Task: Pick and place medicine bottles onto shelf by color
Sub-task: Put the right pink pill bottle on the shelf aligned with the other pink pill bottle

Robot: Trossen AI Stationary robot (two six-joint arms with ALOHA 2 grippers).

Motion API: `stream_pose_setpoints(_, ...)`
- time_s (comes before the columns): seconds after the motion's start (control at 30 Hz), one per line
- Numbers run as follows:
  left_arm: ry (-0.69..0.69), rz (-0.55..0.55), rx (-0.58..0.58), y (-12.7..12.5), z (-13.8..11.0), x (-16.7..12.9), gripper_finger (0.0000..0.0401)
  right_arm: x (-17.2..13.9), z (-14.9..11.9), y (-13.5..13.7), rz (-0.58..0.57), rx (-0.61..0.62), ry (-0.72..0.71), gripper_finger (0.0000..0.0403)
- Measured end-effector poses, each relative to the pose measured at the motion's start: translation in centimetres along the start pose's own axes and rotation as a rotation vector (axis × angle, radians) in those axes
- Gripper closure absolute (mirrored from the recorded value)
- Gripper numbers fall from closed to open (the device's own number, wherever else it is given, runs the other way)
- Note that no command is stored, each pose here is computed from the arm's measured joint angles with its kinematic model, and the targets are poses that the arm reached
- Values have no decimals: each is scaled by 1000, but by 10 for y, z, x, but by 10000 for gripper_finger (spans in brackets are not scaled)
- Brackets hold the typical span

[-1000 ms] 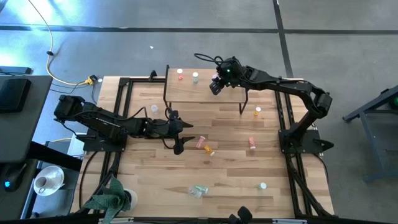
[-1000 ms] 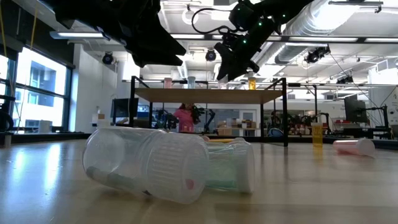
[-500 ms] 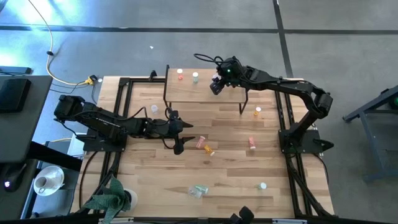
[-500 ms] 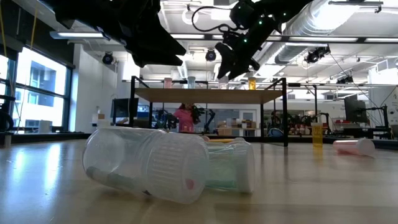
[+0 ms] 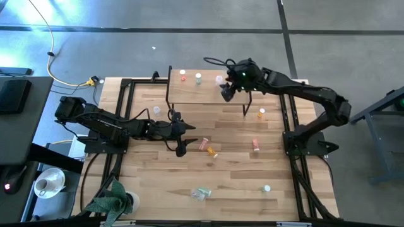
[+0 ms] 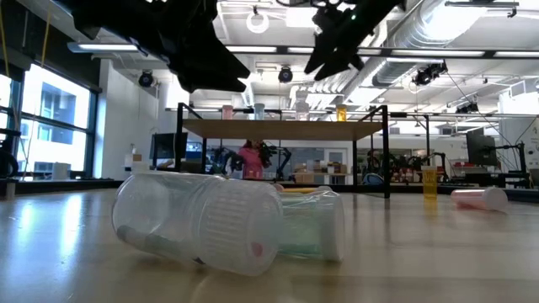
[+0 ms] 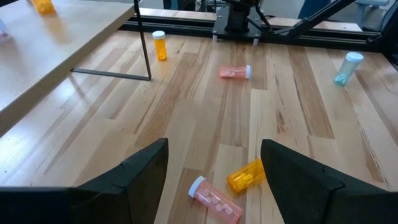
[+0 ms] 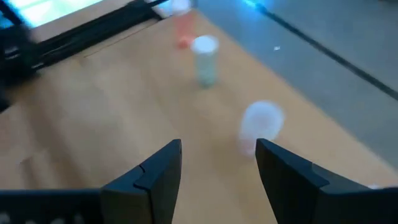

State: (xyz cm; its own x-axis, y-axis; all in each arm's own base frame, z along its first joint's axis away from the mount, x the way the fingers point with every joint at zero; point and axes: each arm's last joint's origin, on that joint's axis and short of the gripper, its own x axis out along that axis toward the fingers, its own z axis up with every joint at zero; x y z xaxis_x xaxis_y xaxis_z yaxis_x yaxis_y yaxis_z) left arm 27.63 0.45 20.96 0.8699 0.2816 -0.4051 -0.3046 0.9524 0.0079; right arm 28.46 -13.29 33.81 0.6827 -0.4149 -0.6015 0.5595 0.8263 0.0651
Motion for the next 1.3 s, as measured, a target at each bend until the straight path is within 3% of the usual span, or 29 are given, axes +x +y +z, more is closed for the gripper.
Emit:
stream_pose_setpoints(0.5,10,1,-13,0,-1,0,156,-49,-52,61,138,-199,379,206)
stream_pose_setpoints(0.77,15,-23,-14,-1,-1,0,156,-62,-68,83,66,-257,418,206)
stream_pose_setpoints(1.1,29,-27,-11,-1,-3,0,156,-79,-87,93,-165,-292,434,206)
stream_pose_setpoints(1.3,31,-27,-10,-1,-3,0,156,-85,-93,97,-190,-282,445,206)
